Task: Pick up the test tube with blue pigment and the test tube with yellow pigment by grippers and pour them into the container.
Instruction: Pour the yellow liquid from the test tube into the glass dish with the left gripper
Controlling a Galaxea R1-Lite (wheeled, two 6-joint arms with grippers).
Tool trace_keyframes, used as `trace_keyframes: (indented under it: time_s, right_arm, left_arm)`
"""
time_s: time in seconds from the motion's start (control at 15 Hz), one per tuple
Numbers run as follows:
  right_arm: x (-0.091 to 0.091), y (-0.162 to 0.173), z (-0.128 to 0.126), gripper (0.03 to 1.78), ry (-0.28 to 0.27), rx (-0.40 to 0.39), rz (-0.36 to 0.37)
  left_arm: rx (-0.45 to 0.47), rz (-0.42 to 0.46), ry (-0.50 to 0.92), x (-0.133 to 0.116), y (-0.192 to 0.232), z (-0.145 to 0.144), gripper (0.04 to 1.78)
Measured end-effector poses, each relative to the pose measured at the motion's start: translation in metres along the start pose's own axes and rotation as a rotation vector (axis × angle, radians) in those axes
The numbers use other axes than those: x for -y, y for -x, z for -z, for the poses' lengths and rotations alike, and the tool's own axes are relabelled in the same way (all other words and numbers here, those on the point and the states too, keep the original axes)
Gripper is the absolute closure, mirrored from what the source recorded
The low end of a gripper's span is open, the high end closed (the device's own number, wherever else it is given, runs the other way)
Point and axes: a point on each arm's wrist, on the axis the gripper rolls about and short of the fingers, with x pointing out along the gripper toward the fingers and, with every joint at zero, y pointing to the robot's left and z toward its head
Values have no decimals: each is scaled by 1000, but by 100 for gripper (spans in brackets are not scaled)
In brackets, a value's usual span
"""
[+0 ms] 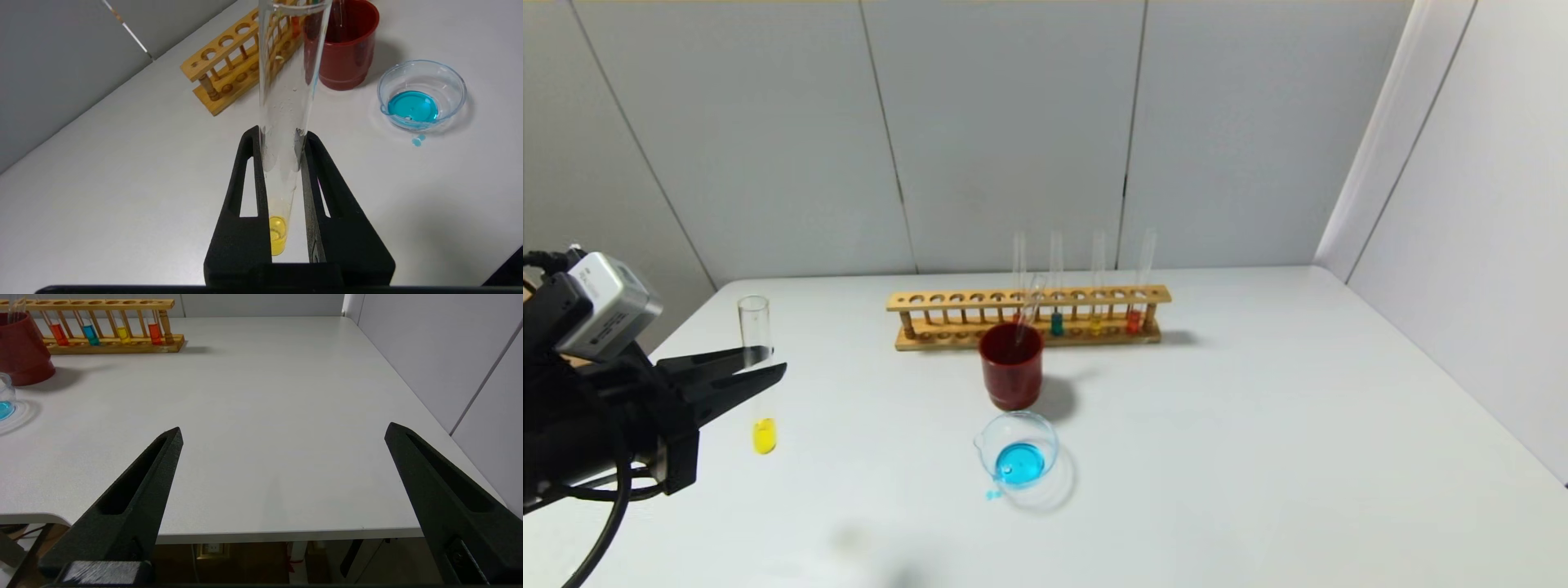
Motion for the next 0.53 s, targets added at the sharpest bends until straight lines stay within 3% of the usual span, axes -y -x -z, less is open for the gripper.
trace_keyframes:
  time_s: [0.27, 0.53]
  right_arm:
    - [0, 0, 0, 8, 0, 0, 0]
    - [0, 0, 0, 8, 0, 0, 0]
  left_arm:
    - [-20, 44, -141, 3, 0, 3, 155]
    - [-58, 65, -162, 4, -1, 6, 155]
